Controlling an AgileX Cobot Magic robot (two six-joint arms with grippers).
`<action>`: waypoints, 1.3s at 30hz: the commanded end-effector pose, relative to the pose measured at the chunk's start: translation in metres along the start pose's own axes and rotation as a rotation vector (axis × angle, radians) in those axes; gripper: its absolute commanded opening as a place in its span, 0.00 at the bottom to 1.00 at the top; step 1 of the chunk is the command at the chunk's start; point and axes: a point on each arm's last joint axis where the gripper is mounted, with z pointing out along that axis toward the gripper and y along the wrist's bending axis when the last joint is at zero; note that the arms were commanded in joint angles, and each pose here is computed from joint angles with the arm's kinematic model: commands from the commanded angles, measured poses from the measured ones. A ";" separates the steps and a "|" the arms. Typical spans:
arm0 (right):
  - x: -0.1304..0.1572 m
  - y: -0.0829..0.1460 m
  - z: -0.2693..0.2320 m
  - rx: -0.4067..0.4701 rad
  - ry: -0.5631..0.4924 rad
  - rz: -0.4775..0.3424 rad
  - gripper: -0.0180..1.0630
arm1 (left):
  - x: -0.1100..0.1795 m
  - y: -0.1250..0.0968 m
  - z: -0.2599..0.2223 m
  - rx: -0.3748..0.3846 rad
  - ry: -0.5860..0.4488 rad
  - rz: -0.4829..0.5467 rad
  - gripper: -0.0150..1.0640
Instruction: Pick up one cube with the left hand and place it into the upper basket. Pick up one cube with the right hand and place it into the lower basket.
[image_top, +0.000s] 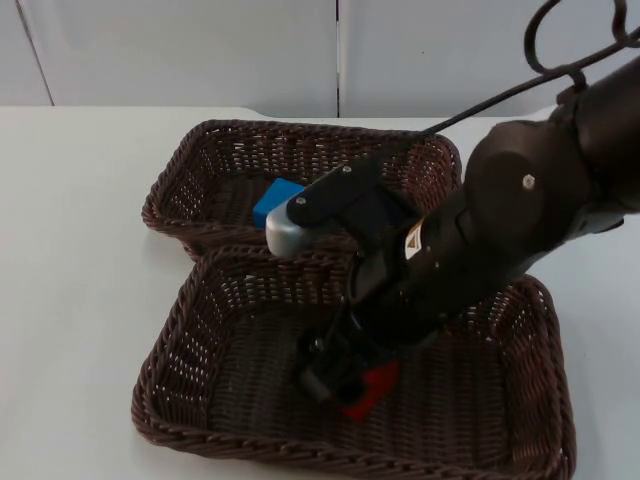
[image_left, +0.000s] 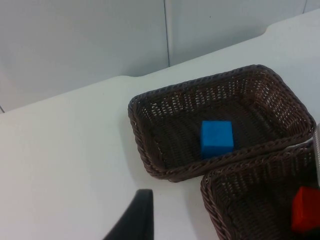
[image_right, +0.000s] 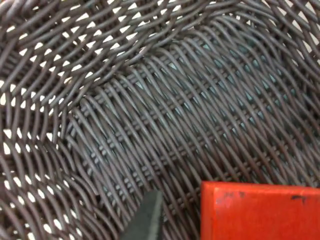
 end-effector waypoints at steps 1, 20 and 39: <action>-0.007 0.003 -0.012 -0.004 -0.031 -0.006 0.83 | 0.001 -0.001 0.000 0.008 0.000 -0.011 0.99; -0.033 0.013 -0.243 0.017 -0.545 -0.029 0.83 | 0.027 -0.007 -0.070 0.015 -0.142 -0.002 0.99; 0.101 0.033 -0.347 -0.004 -0.774 -0.030 0.83 | 0.102 -0.014 -0.091 0.021 -0.167 -0.011 0.99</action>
